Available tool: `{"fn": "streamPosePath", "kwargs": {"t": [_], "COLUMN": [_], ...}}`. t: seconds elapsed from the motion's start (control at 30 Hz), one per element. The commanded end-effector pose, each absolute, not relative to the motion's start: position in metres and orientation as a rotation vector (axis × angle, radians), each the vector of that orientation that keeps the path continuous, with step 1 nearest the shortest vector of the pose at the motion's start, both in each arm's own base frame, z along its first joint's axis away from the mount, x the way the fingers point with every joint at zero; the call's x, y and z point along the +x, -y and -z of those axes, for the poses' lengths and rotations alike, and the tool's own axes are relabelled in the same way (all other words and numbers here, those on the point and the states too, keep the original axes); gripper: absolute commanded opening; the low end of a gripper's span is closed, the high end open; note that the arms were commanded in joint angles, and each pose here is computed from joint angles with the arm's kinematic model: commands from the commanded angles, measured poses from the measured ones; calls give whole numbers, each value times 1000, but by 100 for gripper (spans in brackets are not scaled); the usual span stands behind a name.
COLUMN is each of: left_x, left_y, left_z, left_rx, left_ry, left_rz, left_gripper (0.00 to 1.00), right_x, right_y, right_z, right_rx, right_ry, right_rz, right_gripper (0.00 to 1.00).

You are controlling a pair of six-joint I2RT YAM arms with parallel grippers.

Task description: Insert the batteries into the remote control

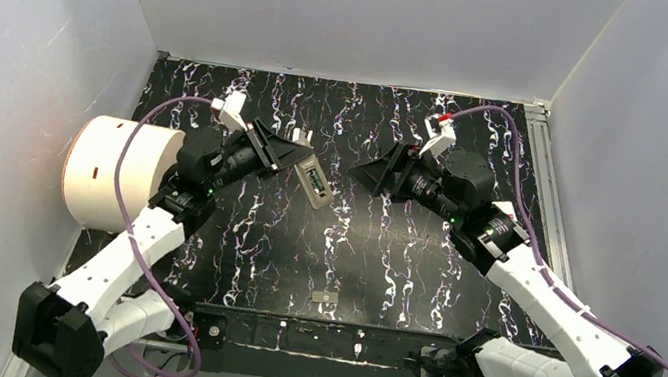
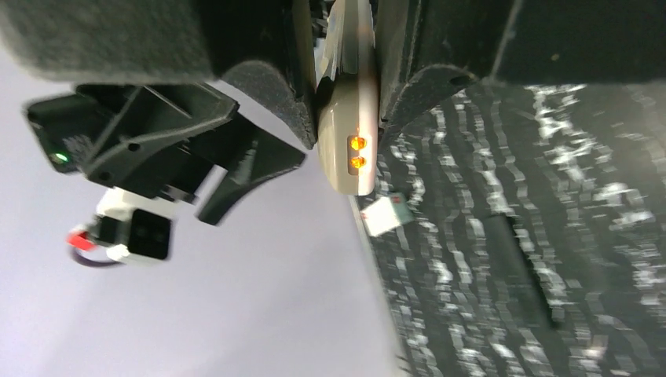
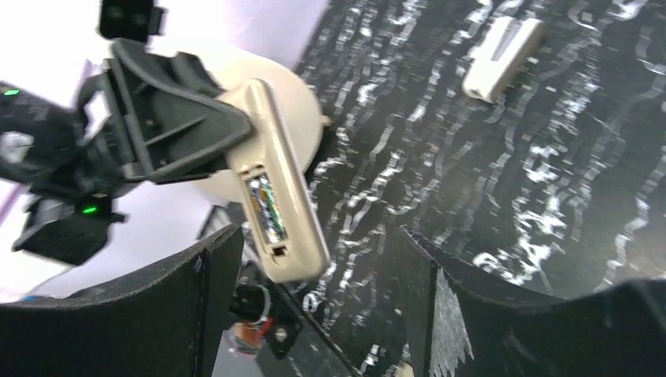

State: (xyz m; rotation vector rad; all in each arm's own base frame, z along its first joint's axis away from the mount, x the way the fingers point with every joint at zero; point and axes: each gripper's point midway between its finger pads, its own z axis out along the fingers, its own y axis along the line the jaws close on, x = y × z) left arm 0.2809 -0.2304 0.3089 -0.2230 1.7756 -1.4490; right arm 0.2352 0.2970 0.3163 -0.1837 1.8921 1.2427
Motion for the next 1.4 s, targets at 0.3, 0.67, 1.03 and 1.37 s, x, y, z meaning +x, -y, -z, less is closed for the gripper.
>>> {"fn": "streamPosePath", "kwargs": {"t": [0.3,0.67,1.03,1.37], "left_x": [269,259,243,241], "left_y": [149,83,71,67], "left_z": [-240,-264,-274,-269], "left_rx": [-363,-530,-565,-546], "left_ry": [-1950,-1809,-1717,-1729], "left_rz": [834,542,566,527], "left_gripper": [0,0,0,0], "right_x": [198,134,92,92], "right_y": [-281,-329,-344,-364], "right_z": [-147,-90,-58,-49], "right_rx": [-739,-368,-399,-441], "right_ry": [-2181,-2500,-2567,-2571], "right_rz": [-672,-543,-384,-377], "right_gripper": [79,64,45,43]}}
